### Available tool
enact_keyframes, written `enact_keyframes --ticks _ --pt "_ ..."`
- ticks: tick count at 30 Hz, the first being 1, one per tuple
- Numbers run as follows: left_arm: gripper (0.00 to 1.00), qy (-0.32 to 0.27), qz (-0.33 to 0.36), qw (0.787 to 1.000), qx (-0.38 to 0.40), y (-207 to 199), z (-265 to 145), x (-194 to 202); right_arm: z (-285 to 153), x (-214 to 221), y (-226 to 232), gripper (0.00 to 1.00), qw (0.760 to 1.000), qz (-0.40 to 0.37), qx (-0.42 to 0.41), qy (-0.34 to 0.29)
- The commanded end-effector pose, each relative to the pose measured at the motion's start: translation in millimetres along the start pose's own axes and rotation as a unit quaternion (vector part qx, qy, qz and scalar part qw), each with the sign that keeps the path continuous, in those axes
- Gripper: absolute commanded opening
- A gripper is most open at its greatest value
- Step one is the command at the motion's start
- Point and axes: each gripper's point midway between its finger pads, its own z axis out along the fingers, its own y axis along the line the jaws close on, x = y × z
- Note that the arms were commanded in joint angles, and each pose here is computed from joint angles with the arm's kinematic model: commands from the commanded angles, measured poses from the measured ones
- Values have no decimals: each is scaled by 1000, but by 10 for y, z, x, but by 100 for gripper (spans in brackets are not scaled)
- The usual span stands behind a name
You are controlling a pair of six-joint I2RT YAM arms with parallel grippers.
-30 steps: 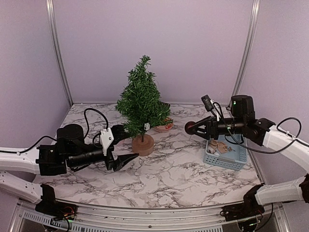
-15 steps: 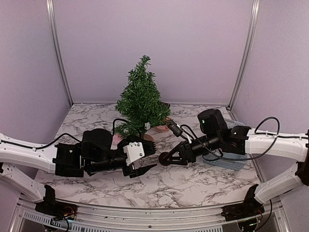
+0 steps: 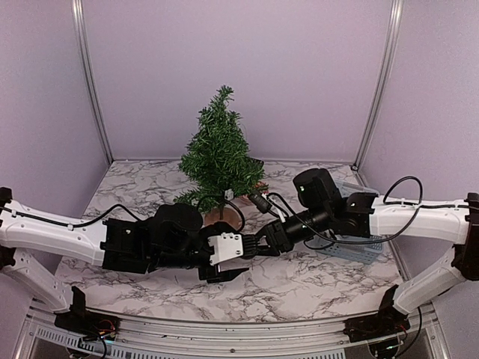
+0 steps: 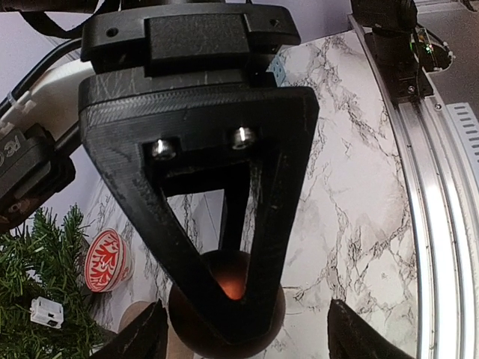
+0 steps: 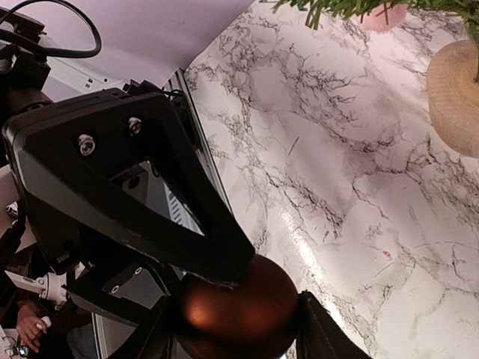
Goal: Decorate the small christmas tree
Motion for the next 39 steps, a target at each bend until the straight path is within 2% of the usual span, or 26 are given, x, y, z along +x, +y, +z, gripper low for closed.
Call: enact_keyframes --ticks 1,10,16,22,26,28,30,32,39 --pt "73 24 20 999 -14 31 43 5 48 -107 128 43 1000 0 -13 -5" --pt "62 58 38 997 -22 33 141 108 121 -83 107 42 1000 9 -12 4" --pt "60 63 41 997 -22 30 174 128 131 -90 111 42 1000 7 -12 7" --pt "48 62 35 997 -25 40 158 130 147 -80 97 42 1000 5 -11 10" --pt "44 47 22 998 -31 63 97 88 153 -86 96 43 1000 4 -13 6" --pt "42 43 14 998 -37 78 66 105 147 -104 133 50 1000 -3 -21 4" --pt "40 39 1 998 -42 92 33 121 118 -145 187 63 999 -17 -27 -2" --pt "39 29 -19 998 -47 113 -17 135 68 -206 215 71 999 -34 -22 -13" --pt "39 -44 -108 991 -65 311 -323 105 -200 -420 237 74 994 -89 -16 -63"
